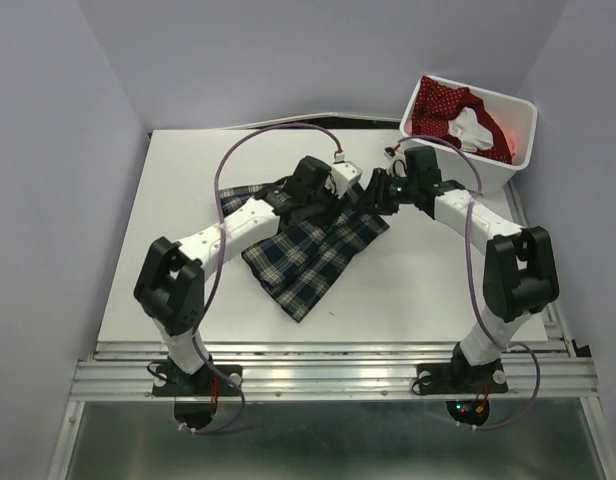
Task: Fold and stack the skirts
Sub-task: Fold the skirt
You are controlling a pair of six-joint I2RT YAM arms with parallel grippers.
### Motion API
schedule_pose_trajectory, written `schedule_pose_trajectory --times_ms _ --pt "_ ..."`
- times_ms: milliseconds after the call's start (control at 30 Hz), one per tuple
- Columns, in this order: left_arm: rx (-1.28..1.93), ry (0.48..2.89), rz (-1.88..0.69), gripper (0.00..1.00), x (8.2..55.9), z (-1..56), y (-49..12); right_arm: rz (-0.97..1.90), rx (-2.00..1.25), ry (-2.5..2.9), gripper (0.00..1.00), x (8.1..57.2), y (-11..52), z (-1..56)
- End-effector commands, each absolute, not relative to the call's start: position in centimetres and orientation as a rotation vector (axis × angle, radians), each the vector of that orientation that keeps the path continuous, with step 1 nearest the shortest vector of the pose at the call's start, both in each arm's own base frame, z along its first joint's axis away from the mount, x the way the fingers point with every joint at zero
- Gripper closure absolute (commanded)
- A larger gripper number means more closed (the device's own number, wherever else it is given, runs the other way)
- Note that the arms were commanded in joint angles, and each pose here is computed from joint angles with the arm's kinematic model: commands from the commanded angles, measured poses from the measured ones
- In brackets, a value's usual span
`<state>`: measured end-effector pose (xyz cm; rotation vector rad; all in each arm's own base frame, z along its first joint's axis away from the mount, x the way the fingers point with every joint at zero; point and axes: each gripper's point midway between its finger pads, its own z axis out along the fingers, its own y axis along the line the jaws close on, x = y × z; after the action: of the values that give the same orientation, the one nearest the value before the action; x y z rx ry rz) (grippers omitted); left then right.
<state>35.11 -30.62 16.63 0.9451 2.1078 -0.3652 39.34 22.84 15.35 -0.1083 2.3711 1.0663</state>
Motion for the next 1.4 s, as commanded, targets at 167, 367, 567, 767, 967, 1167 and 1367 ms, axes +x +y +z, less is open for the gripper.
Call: schedule_pose_trajectory --times_ms 167,367,567,767,967,1167,1367 --pt "0.967 2.151 -0.269 0.32 38.2 13.2 -33.4 1.206 0.446 2.354 0.73 39.3 22.4 9.0" --pt "1.036 2.168 -0.244 0.29 38.3 10.6 -34.2 1.165 0.556 2.38 0.74 38.4 21.7 4.8" --pt "1.027 2.18 -0.14 0.39 39.4 8.6 -33.6 1.149 0.606 2.406 0.72 36.8 20.4 3.6" --pt "1.029 2.166 -0.104 0.52 39.9 8.1 -33.4 1.142 0.694 2.376 0.51 35.8 18.7 5.0" --pt "1.05 2.173 -0.115 0.81 39.9 8.2 -33.6 1.084 0.738 2.435 0.52 36.0 18.3 2.5" --pt "1.073 2.175 -0.194 1.0 38.6 10.3 -34.0 1.072 0.784 2.468 0.63 35.6 18.3 0.3" --pt "1.082 2.176 -0.304 1.0 36.9 12.8 -34.5 1.08 0.79 2.472 0.79 35.8 18.4 -0.5"
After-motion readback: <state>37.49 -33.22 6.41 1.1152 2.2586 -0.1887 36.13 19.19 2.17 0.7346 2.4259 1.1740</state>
